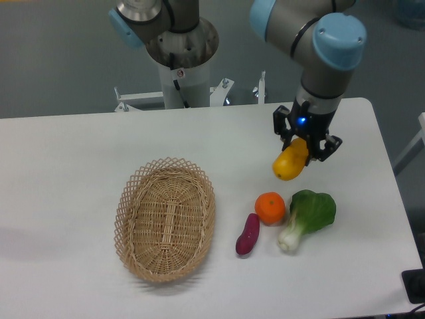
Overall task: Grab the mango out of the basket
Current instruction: 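Lift the mango out of the basket and carry it beside the orange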
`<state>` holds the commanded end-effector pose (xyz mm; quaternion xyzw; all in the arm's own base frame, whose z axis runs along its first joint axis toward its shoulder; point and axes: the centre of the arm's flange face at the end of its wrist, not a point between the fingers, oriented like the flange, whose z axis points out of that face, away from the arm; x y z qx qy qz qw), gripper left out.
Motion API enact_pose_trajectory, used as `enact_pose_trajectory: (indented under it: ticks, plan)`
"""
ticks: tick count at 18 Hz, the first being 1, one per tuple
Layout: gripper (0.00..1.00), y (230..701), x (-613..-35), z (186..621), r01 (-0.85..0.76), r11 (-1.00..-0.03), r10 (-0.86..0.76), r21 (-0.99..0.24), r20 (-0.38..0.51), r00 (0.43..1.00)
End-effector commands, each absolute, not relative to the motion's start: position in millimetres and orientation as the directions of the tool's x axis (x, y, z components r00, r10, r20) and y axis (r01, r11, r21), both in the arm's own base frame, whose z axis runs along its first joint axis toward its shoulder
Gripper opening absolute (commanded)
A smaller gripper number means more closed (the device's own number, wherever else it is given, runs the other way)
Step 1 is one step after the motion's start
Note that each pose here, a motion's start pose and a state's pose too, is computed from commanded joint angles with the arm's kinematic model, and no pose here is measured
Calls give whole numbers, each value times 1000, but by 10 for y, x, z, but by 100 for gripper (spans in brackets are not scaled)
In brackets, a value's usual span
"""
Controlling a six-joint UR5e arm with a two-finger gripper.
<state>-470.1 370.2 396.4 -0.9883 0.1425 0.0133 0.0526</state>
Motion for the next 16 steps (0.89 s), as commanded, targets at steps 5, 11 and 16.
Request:
enact_pose_trajectory:
  ticks: [5, 11, 16]
  plan:
    - [37, 3672, -4705, 4009, -278, -955, -274, -107, -48, 960]
    - [37, 3673, -4708, 4000, -278, -955, -274, -107, -47, 961]
    - [37, 3673, -4708, 4000, -278, -955, -274, -107, -47, 961]
